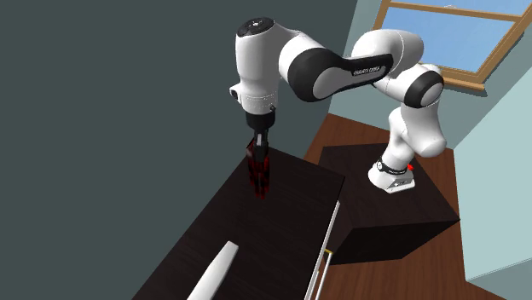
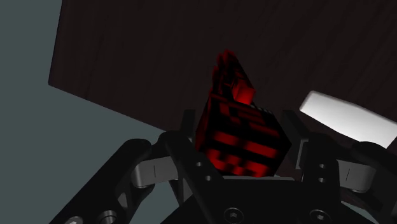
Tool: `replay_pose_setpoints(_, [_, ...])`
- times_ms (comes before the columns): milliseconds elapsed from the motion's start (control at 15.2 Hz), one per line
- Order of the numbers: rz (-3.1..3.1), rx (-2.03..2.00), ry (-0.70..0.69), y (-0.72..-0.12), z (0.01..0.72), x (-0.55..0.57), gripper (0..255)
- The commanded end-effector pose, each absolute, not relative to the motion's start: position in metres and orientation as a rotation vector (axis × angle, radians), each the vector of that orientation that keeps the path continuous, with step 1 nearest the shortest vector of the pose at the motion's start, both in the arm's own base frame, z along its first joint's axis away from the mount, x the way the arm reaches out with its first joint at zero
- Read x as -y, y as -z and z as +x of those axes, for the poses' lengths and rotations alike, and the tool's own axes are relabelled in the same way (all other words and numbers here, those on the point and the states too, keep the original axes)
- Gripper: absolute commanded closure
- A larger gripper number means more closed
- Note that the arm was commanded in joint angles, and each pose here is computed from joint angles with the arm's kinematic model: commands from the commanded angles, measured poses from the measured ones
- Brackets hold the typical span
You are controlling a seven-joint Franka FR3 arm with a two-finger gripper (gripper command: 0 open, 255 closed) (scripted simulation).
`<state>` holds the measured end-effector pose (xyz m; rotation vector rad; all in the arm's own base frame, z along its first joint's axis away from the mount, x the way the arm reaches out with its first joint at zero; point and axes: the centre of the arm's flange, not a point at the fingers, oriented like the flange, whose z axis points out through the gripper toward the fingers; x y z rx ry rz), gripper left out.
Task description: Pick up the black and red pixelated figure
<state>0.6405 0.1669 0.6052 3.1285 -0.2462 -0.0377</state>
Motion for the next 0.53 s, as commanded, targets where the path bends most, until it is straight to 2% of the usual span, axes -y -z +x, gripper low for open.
replay_pose_setpoints(0, [3.129, 0.246, 0.038, -0.616, 0.641, -0.166, 255])
replay_pose_setpoints(462, [3.129, 0.246, 0.038, -0.644, 0.641, -0.166, 255])
